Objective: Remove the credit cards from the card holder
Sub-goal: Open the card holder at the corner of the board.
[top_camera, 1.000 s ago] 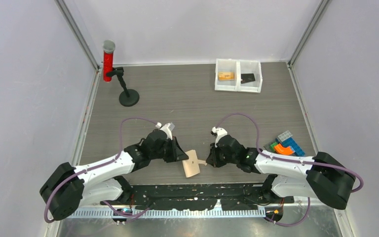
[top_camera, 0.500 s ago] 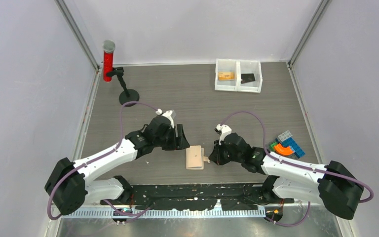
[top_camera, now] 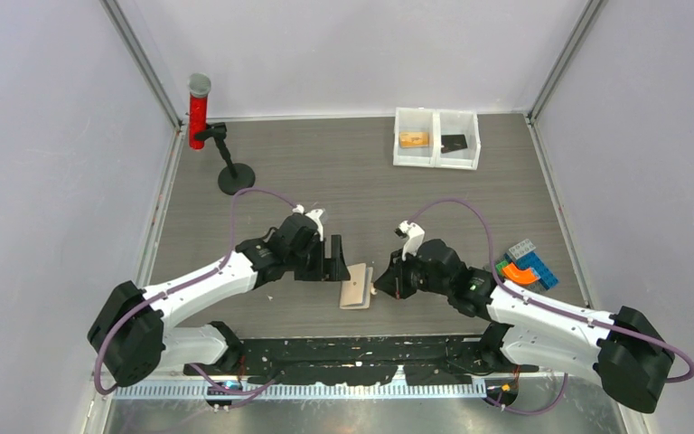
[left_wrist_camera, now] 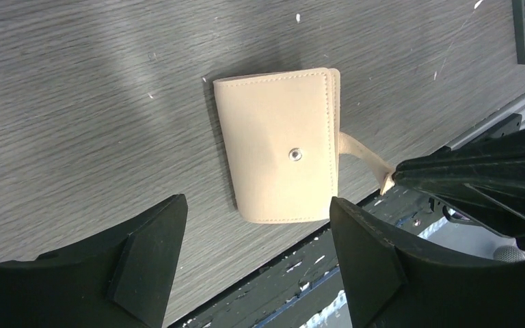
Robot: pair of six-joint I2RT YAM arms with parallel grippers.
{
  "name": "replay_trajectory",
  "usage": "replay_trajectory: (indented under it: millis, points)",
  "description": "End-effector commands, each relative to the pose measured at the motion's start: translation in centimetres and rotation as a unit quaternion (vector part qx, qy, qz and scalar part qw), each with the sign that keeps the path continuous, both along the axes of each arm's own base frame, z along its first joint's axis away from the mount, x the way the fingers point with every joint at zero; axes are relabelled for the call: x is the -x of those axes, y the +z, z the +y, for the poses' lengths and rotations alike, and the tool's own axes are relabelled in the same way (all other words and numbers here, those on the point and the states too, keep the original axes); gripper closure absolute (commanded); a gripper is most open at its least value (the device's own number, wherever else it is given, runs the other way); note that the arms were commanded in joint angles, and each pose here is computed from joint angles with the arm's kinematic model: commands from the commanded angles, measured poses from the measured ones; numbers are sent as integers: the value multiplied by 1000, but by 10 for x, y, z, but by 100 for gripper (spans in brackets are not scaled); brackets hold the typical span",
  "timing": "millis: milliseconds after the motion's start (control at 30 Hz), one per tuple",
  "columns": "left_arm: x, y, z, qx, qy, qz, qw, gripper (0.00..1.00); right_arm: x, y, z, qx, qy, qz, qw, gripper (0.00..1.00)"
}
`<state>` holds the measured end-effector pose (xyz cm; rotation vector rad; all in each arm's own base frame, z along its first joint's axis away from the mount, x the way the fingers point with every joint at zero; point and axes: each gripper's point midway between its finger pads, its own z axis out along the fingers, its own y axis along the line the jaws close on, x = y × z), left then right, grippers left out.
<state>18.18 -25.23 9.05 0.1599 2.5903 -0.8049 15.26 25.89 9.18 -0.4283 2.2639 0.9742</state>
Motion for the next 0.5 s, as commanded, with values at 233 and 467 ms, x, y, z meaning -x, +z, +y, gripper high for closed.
replay_trajectory:
  millis: [233, 467]
  points:
    - [0, 12, -22, 54, -27, -13, 998, 18, -8, 42, 23, -75, 10, -28, 997, 95]
    - [2, 15, -34, 78, -35, 0, 996, 18, -7, 48, 24, -83, 14, -32, 996, 95]
